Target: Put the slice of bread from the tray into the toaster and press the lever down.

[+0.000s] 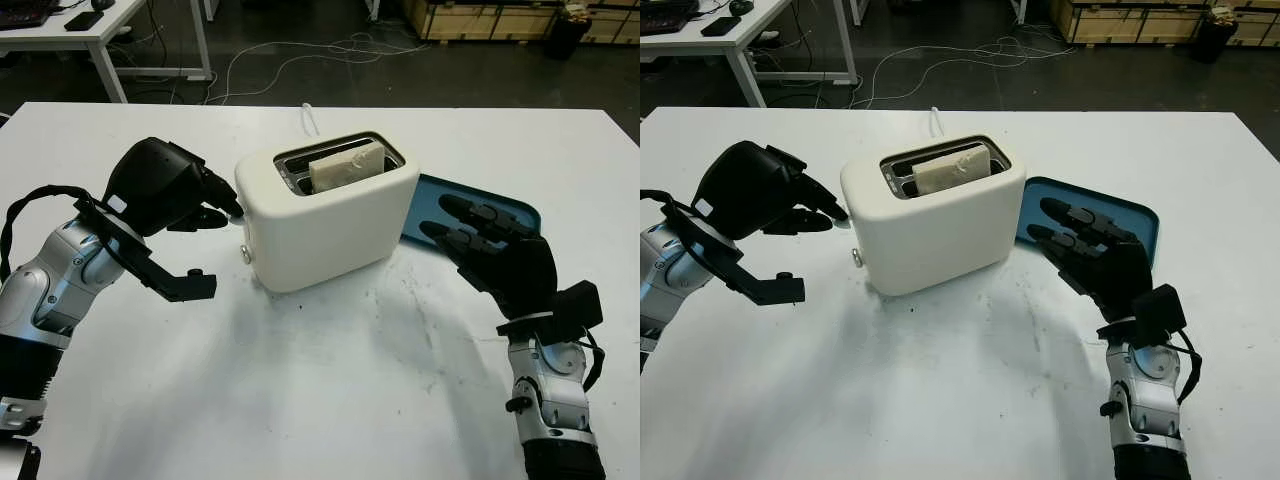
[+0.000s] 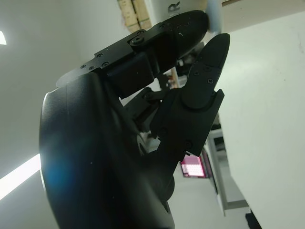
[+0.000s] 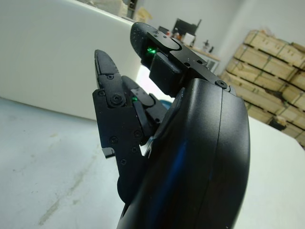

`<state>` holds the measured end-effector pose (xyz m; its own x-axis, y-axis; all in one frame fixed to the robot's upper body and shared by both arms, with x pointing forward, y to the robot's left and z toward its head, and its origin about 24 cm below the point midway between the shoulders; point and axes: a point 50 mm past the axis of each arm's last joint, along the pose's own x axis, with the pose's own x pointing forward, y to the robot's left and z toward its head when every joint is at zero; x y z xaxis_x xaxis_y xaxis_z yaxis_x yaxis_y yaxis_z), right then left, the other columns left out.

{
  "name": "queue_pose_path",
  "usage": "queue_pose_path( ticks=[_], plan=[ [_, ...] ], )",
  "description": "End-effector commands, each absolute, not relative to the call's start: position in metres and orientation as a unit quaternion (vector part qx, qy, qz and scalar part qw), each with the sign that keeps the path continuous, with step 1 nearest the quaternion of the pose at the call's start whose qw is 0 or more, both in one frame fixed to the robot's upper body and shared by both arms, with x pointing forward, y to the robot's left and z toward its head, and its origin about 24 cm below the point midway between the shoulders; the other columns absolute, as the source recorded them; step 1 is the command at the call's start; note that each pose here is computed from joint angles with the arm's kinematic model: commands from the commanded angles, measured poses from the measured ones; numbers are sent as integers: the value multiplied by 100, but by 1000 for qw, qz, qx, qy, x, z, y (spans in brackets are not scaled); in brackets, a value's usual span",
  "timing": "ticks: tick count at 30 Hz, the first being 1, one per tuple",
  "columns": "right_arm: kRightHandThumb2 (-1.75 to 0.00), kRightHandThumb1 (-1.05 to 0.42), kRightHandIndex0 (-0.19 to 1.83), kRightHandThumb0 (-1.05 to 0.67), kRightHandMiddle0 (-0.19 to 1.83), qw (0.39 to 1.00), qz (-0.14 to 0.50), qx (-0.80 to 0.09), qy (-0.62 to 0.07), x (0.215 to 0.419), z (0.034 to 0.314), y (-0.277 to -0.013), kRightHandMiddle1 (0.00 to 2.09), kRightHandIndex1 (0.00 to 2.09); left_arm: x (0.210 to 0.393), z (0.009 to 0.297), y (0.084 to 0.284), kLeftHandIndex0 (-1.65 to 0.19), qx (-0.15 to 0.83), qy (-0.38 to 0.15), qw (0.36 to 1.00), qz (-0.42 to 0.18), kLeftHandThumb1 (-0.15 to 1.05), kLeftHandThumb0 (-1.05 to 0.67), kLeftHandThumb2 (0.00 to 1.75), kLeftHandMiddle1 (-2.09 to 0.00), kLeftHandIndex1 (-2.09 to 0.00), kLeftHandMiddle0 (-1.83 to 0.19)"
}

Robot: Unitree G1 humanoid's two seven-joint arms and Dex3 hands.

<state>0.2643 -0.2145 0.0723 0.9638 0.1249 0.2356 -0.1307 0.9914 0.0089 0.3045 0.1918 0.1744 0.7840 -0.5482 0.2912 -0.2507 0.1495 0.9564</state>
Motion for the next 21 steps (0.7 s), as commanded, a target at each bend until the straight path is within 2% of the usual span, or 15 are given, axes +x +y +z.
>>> queue_pose_path(
  ticks=[1, 8, 21],
  plan=[
    [-3, -92, 95, -30, 90, 990, 66, 18, -121, 264, 74, -212, 0, 0, 306, 174, 190, -138, 641, -312, 693, -111, 72, -35, 0, -99, 0, -107],
    [-3, -92, 95, -26, 90, 990, 67, 21, -124, 264, 74, -212, 0, 0, 307, 172, 189, -138, 641, -311, 694, -110, 73, -35, 0, -96, 0, -106],
    [-2, -92, 95, -31, 90, 990, 68, 20, -120, 266, 73, -214, 0, 0, 309, 172, 189, -137, 641, -309, 693, -110, 73, -34, 0, -111, 0, -102]
  ],
)
